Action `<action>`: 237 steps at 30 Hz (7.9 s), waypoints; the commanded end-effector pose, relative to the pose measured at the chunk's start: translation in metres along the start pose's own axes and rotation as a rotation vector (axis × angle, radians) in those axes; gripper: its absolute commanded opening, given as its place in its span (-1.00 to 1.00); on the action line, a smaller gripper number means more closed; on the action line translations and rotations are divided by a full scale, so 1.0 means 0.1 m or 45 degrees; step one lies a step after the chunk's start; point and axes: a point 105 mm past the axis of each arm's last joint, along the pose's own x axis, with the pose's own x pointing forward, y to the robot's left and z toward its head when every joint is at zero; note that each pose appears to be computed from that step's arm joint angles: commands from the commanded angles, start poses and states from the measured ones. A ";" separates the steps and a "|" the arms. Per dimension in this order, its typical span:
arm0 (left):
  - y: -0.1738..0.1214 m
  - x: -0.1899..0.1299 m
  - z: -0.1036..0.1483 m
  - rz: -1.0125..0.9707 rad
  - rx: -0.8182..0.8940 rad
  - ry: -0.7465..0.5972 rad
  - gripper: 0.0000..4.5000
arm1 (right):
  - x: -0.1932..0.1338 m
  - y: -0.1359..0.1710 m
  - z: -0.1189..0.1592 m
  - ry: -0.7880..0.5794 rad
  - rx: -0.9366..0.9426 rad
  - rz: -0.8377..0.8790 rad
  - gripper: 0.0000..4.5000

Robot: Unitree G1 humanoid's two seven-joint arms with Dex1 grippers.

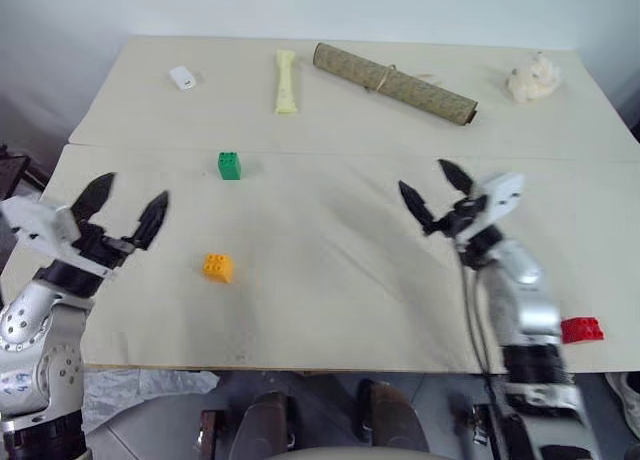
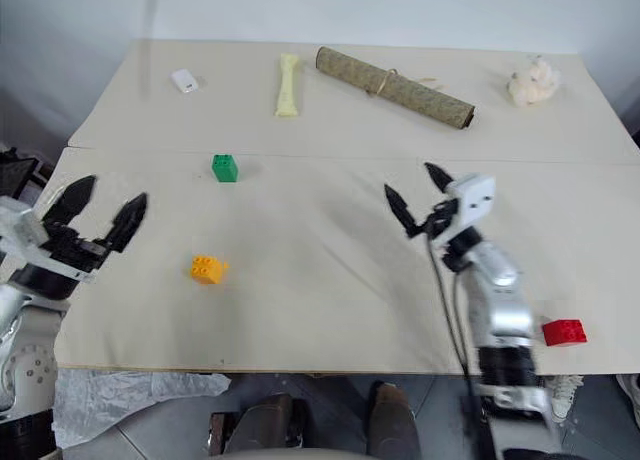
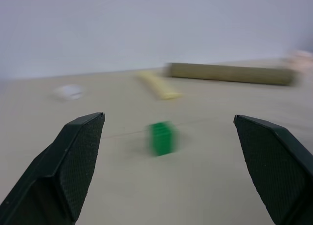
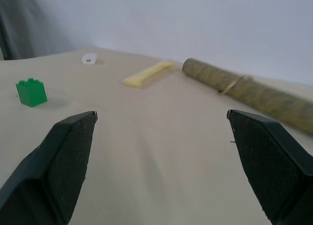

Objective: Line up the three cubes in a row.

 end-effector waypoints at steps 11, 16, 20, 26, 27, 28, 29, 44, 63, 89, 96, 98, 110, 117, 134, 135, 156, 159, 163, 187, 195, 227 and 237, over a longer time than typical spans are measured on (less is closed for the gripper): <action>-0.83 0.24 -0.36 -0.830 0.013 0.171 1.00 | -2.18 -0.54 0.80 0.659 -0.179 -0.396 0.99; -0.87 0.26 -0.39 -0.876 0.019 0.172 1.00 | -2.79 -0.55 0.77 0.898 -0.083 -0.488 0.99; -0.89 0.25 -0.36 -0.906 0.025 0.167 1.00 | -2.98 -0.59 0.62 1.067 0.054 -0.437 0.99; -0.89 0.21 -0.36 -0.920 0.044 0.181 1.00 | -2.63 -0.69 0.41 1.183 0.199 -0.363 0.99; -0.89 0.21 -0.36 -0.917 0.053 0.186 1.00 | -2.60 -0.68 0.33 1.288 0.248 -0.350 0.99; -0.90 0.20 -0.37 -0.915 0.060 0.190 1.00 | -2.58 -0.67 0.27 1.359 0.257 -0.340 0.99; -0.90 0.19 -0.38 -0.915 0.064 0.193 1.00 | -2.53 -0.67 0.23 1.379 0.263 -0.335 0.99; -1.02 0.21 -0.42 -0.904 0.063 0.191 1.00 | -2.45 -0.63 -0.27 1.698 0.450 -0.438 0.99; -0.85 0.14 -0.39 -0.846 0.108 0.217 1.00 | -1.28 -0.31 -0.24 1.334 0.037 0.342 -0.33; -0.75 -0.17 -0.43 -0.661 0.156 0.328 1.00 | 0.86 0.29 -0.69 1.245 -0.869 1.338 -0.01; -0.63 -0.12 -0.35 -0.580 0.183 0.287 1.00 | 0.85 0.21 -0.47 1.117 -0.685 1.298 0.99; -0.55 -0.11 -0.29 -0.531 0.205 0.261 1.00 | 0.81 0.11 -0.39 1.063 -0.637 1.254 0.99; -0.03 -0.66 -0.21 -0.058 0.145 0.266 1.00 | 0.06 -0.30 0.09 0.227 -0.259 0.960 0.99; 0.29 -1.42 -0.41 0.324 0.010 0.370 1.00 | -0.38 -0.11 -0.15 0.156 -0.056 0.772 0.99; -0.13 -1.14 -0.66 0.126 -0.094 0.416 1.00 | -0.59 0.29 -0.38 0.175 0.028 0.819 0.99; -0.12 -1.05 -0.65 0.188 -0.077 0.359 1.00 | -0.62 0.33 -0.40 0.189 0.038 0.853 0.99; -0.14 -0.56 -0.23 0.163 0.046 0.193 1.00 | -0.57 0.43 -0.38 0.178 0.068 0.914 0.99; 0.00 -0.36 -0.16 0.230 -0.011 0.149 1.00 | -0.47 0.42 -0.30 0.113 0.083 0.884 0.99; 0.36 0.19 -0.23 0.388 -0.072 0.199 1.00 | -0.25 0.38 -0.14 -0.035 0.123 0.767 0.99; 0.63 1.34 -0.76 0.419 -0.162 0.429 1.00 | -0.27 0.22 -0.09 -0.085 0.059 0.523 0.99; 0.63 1.46 -0.79 0.409 -0.172 0.396 0.43 | -0.32 0.22 -0.15 -0.067 0.067 0.496 1.00; -1.04 1.85 -0.72 -1.185 0.264 0.401 -0.33 | -1.23 -0.03 -0.05 0.221 -0.035 0.295 1.00; -1.09 1.93 -0.78 -1.156 0.269 0.438 -0.33 | -1.28 0.09 -0.09 0.214 -0.016 0.248 1.00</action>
